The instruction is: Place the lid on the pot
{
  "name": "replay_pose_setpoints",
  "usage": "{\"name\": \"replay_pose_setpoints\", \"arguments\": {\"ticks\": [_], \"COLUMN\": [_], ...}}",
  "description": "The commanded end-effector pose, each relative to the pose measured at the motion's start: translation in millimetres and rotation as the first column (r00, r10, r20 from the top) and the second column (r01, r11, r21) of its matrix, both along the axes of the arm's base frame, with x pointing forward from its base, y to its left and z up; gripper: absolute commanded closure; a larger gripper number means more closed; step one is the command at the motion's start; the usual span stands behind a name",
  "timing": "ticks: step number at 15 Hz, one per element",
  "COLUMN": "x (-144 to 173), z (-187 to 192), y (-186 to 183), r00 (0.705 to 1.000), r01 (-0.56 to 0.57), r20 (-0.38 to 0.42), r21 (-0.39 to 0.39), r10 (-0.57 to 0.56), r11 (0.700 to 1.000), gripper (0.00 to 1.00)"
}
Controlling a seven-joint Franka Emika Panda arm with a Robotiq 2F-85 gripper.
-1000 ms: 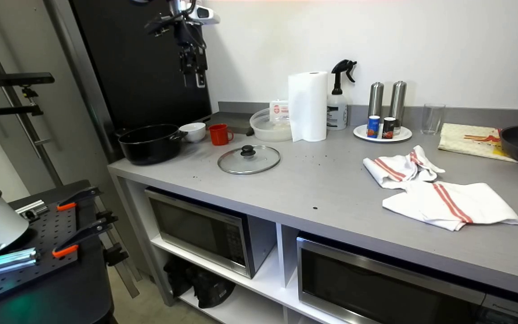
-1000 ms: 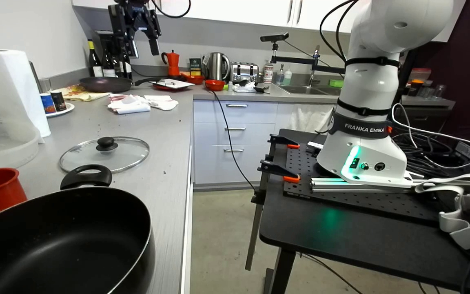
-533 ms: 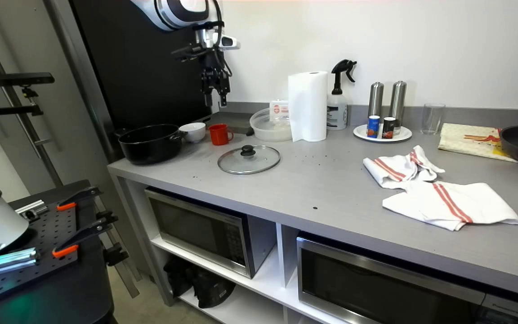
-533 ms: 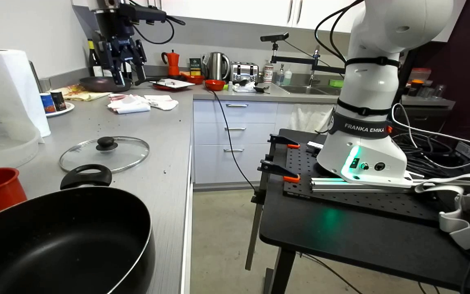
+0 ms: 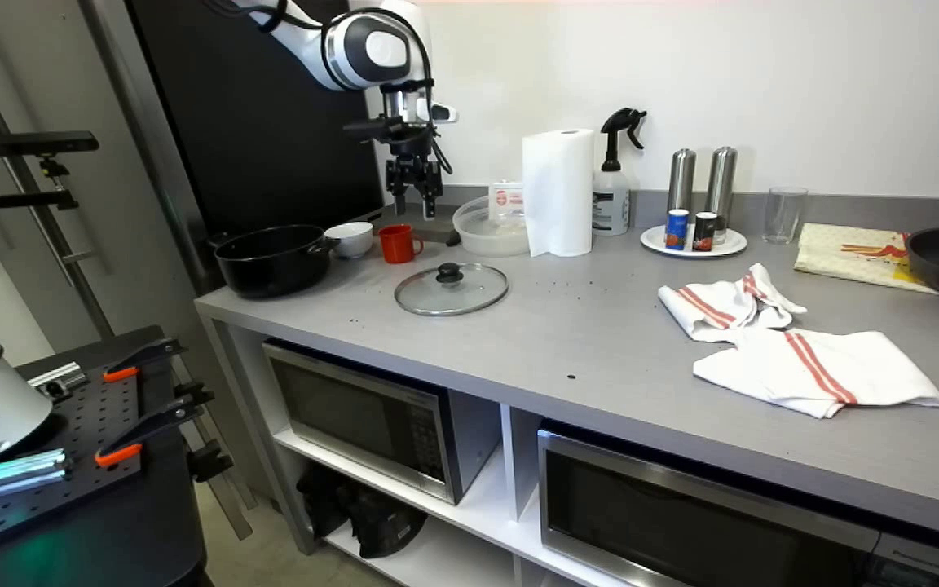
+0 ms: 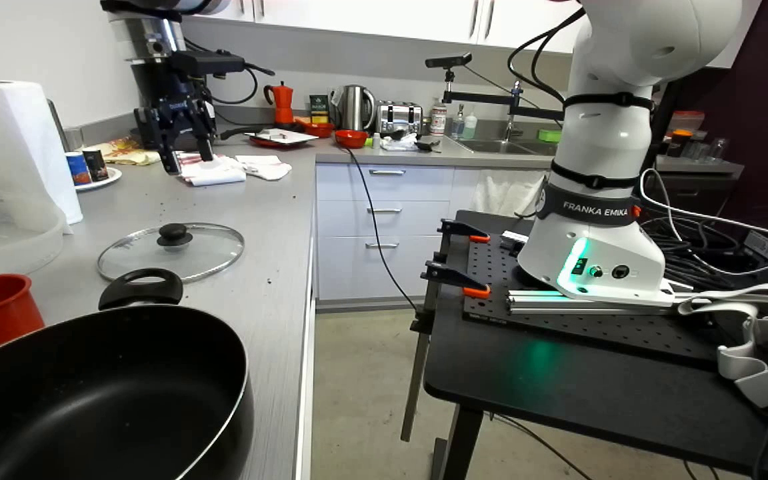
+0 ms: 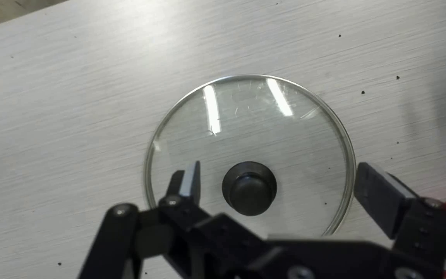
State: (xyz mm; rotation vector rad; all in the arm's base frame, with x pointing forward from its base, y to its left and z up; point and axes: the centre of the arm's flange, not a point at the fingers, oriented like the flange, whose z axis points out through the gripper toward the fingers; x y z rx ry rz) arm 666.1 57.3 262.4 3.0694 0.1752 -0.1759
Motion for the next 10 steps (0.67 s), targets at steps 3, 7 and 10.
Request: {"name": "replay_pose_setpoints", "arguments": {"ticks": [3,7,10], "x": [40.8,57.0,68.4], "z": [-37.8,-58.1,-72.3], "y": [12.6,15.0,9.2], "r00": [0.998,0.996,0.995], "r01": [-0.062,-0.093,-0.101], "r20": [-0.001,-0.007,-0.01], "r21": [0.048,0.062,0.059], "r10": [0.063,0.094,0.102], "r11": [0.997,0.994,0.993], "gripper": [0.0,0.0,0.0]}}
